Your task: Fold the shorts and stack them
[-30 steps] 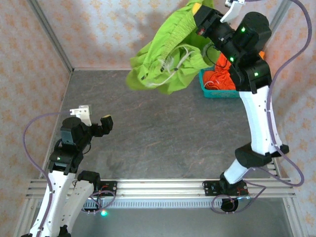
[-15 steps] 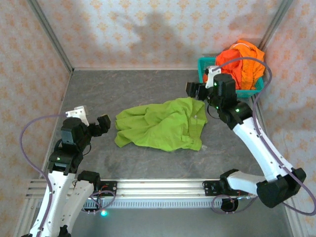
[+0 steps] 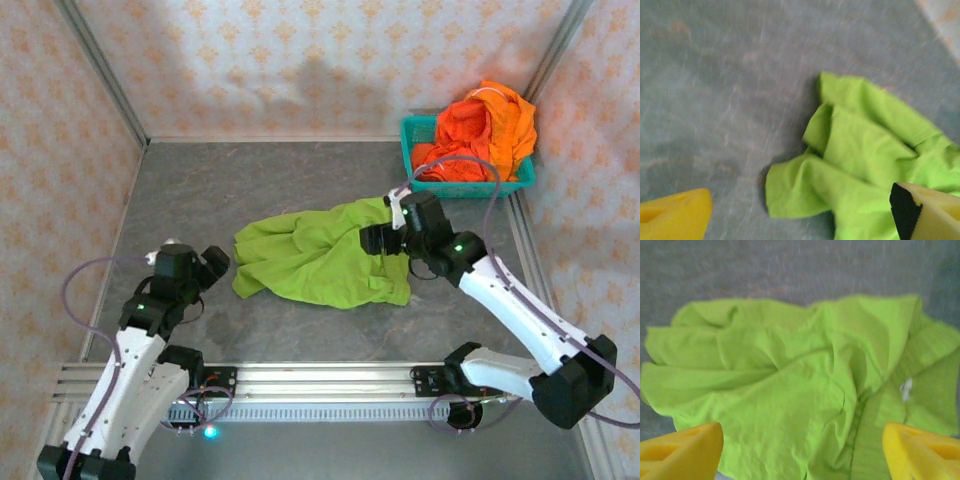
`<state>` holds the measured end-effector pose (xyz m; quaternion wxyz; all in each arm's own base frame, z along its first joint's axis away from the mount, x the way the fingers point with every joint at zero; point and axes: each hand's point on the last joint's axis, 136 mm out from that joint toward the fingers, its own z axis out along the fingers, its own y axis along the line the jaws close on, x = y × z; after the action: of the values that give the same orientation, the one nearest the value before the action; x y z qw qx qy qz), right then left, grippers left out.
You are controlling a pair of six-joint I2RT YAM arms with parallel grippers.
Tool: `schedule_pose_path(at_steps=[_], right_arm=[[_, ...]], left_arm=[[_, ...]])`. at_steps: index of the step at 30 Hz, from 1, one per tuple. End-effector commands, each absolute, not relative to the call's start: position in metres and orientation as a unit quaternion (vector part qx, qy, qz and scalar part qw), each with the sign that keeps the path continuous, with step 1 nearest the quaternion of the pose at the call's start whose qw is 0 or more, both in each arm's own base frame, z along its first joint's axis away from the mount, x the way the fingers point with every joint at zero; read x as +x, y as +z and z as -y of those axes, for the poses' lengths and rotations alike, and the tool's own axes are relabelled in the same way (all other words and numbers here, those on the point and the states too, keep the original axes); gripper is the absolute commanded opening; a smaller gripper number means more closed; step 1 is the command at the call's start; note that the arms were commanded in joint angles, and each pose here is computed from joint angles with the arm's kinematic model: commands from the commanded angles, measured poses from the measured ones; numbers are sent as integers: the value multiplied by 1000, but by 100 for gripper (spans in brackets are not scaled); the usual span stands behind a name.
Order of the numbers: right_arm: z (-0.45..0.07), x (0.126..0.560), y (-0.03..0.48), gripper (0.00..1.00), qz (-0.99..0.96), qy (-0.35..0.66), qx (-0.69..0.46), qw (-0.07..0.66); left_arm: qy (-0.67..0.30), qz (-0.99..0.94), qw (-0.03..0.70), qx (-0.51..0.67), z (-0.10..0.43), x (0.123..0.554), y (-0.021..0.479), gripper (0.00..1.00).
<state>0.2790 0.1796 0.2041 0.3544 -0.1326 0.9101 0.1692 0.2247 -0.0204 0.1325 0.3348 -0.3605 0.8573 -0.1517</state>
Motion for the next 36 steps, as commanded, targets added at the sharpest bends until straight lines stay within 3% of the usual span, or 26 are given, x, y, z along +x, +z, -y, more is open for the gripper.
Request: schedule_pose_path(at_steps=[1,11,21,26,36], right_arm=[[-167,272,172,81,-934,140,-85,317],[-153,259,133,78,-949,128,-32,285],[-150,262,133,77,-949,120,-22,291],[-148,260,131,77,-950,118,-20,288],[-146,259,128,77,-951,115,-19,287]], left_arm=[[-139,-855,325,-379,27,226,119,91],[-90,-909,241,-327,60,233,65,67],[-22,-942,225,-248,71,233,45,53],[7,-945,228,-234,67,240,41,51],[-17,-948,222,-227,83,254,29,38]])
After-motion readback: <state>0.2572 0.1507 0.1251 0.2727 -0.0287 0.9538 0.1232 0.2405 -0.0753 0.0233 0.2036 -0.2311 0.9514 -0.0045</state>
